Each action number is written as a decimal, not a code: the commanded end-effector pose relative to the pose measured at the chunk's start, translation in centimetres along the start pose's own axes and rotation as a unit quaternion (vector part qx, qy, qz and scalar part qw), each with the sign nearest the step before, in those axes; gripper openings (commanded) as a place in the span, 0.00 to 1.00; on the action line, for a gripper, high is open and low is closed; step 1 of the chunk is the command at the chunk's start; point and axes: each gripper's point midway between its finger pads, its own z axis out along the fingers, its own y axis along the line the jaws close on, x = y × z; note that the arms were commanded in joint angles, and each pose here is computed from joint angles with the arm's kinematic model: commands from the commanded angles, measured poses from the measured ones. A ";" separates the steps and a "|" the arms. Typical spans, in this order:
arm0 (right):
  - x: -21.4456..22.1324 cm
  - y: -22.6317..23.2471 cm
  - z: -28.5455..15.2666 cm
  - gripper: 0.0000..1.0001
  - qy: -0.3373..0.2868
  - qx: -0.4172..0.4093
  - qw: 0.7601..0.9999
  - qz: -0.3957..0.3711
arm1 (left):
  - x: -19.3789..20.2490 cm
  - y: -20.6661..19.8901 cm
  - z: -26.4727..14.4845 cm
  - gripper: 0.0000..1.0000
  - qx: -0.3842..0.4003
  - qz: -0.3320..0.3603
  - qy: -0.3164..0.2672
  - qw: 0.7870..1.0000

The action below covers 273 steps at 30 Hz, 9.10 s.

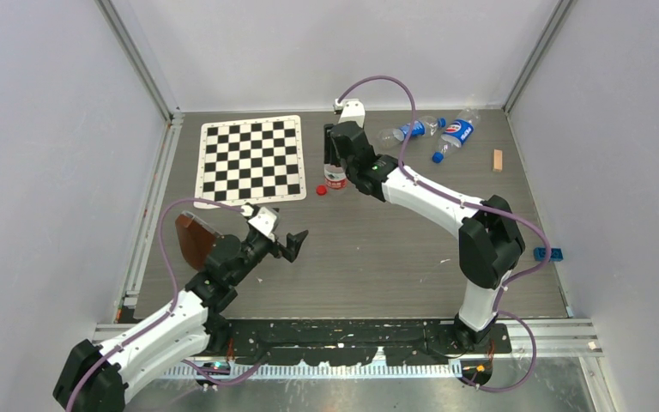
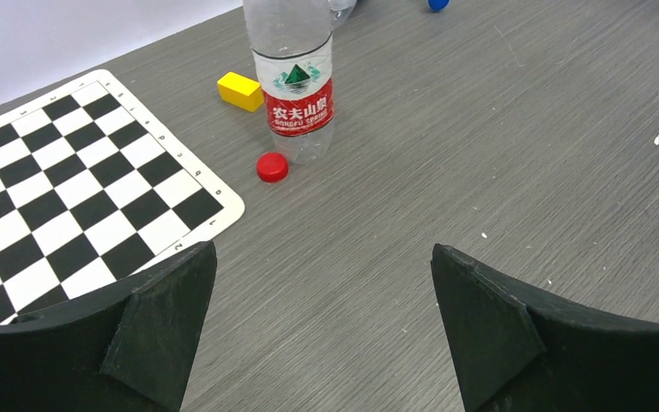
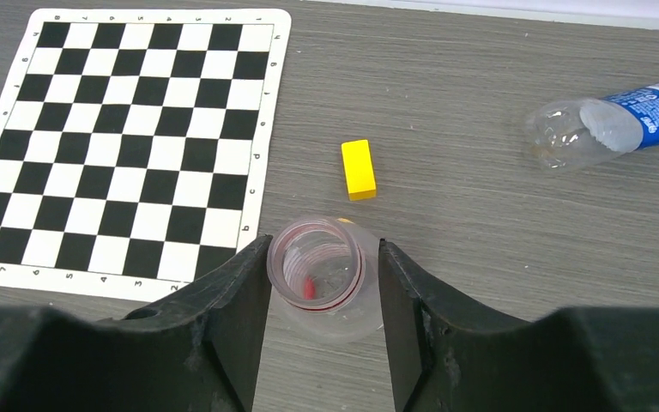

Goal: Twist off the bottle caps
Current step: Place the plastic bottle at the center of the board, then pick up the plastic bottle at the center of the board.

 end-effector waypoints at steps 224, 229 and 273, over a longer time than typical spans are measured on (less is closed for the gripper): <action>7.5 2.5 -22.9 0.35 0.058 -0.574 0.807 0.128 | -9.8 -11.8 5.7 0.57 0.302 -0.273 -0.095 0.909; 8.1 2.5 -22.7 0.46 0.072 -0.567 0.811 0.126 | -9.8 -11.4 5.3 0.41 0.290 -0.265 -0.101 0.914; 2.4 1.1 -18.0 0.67 0.084 -0.400 0.863 0.295 | -3.2 -12.4 4.1 0.32 0.313 -0.062 0.084 0.944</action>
